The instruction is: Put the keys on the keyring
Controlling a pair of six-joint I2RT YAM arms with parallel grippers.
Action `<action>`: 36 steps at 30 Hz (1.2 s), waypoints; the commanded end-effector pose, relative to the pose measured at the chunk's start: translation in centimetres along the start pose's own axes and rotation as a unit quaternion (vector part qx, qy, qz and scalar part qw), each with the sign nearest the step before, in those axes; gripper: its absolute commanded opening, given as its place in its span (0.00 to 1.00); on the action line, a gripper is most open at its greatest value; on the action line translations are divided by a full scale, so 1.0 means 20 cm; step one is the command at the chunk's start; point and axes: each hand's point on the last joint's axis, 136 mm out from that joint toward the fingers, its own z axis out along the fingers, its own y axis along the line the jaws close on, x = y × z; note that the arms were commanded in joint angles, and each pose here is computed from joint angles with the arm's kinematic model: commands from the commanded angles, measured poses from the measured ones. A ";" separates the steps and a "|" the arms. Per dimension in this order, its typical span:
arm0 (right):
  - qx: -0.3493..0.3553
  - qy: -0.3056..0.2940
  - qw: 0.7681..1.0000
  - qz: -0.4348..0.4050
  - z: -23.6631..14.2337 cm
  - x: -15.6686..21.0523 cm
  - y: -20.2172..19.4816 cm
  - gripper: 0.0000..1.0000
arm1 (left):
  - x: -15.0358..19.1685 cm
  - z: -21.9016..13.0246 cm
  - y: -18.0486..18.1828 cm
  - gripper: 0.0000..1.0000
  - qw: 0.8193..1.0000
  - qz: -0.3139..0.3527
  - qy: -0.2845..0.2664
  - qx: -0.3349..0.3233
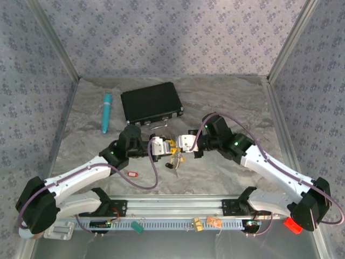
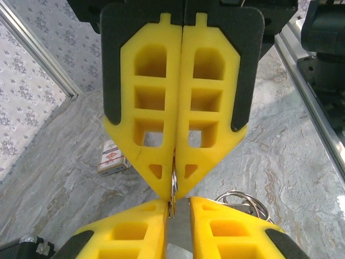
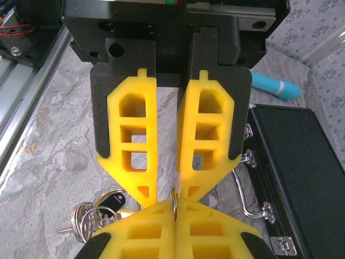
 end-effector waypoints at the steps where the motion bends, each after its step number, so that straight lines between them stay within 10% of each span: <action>1: 0.019 -0.011 1.000 -0.007 0.00 -0.04 -0.03 0.00 | -0.03 0.00 -0.03 0.13 1.000 0.019 -0.009 0.010; 11: 0.015 -0.003 1.000 -0.008 0.00 -0.03 -0.01 0.01 | -0.05 0.00 -0.01 0.00 0.999 0.045 -0.011 -0.010; 16: 0.033 -0.006 0.999 0.018 -0.05 0.02 -0.01 0.30 | -0.03 -0.01 -0.03 0.00 0.999 0.046 -0.001 -0.007; 36: 0.012 -0.017 0.998 0.056 -0.01 0.05 0.07 0.23 | -0.03 0.00 -0.06 0.00 0.998 0.059 0.004 -0.002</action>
